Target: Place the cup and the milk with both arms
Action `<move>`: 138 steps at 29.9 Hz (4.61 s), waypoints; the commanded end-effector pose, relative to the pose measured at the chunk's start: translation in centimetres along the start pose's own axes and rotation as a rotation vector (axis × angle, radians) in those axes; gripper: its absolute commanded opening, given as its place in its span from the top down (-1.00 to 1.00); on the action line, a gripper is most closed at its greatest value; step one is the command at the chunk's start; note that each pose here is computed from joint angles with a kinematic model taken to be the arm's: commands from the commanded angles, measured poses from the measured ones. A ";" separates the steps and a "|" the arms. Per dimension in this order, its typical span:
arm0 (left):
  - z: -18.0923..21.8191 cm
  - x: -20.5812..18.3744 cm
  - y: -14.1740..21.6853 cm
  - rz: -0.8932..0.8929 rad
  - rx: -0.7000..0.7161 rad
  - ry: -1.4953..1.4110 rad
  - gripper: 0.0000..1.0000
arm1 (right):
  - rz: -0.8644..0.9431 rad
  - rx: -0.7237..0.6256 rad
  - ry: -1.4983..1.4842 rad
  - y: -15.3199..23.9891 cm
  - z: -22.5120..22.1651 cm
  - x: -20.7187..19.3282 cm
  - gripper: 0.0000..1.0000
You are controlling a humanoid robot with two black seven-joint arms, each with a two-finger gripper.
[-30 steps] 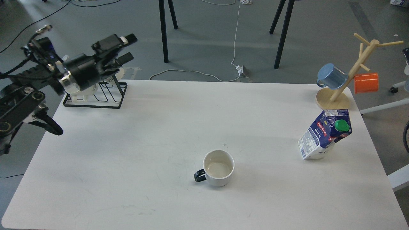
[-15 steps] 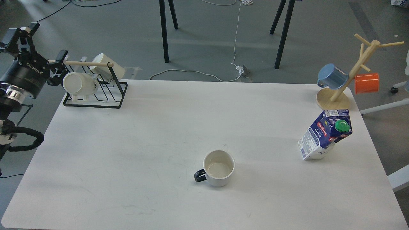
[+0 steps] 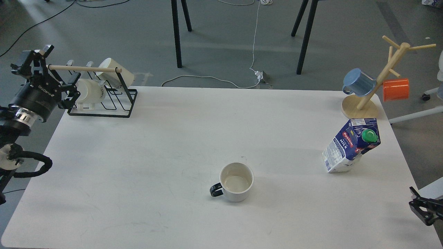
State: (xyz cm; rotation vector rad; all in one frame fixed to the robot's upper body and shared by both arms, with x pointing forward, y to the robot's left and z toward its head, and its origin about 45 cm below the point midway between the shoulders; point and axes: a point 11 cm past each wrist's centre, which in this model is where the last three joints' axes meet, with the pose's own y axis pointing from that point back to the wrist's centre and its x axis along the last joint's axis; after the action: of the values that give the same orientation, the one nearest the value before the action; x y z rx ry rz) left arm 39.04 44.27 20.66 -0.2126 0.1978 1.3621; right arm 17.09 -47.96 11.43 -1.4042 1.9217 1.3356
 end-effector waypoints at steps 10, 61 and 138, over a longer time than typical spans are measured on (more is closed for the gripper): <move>-1.4 0.5 1.0 0.020 0.033 0.004 -0.99 | -0.119 -0.093 -0.112 -4.5 9.1 -2.1 -0.98; -4.3 0.3 2.2 0.020 0.103 -0.001 -0.99 | -0.230 -0.001 -0.458 -9.0 13.4 -8.3 -0.84; -5.6 0.4 3.3 0.009 0.155 -0.034 -0.99 | -0.356 -0.330 -0.396 -1.5 26.0 -11.1 -0.39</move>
State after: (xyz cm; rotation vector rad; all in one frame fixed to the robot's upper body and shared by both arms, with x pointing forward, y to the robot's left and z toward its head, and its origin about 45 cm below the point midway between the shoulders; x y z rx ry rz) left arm 35.83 43.81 15.10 -0.0598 0.2751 1.3508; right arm 17.75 -19.80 7.27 -1.4097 1.1735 1.6474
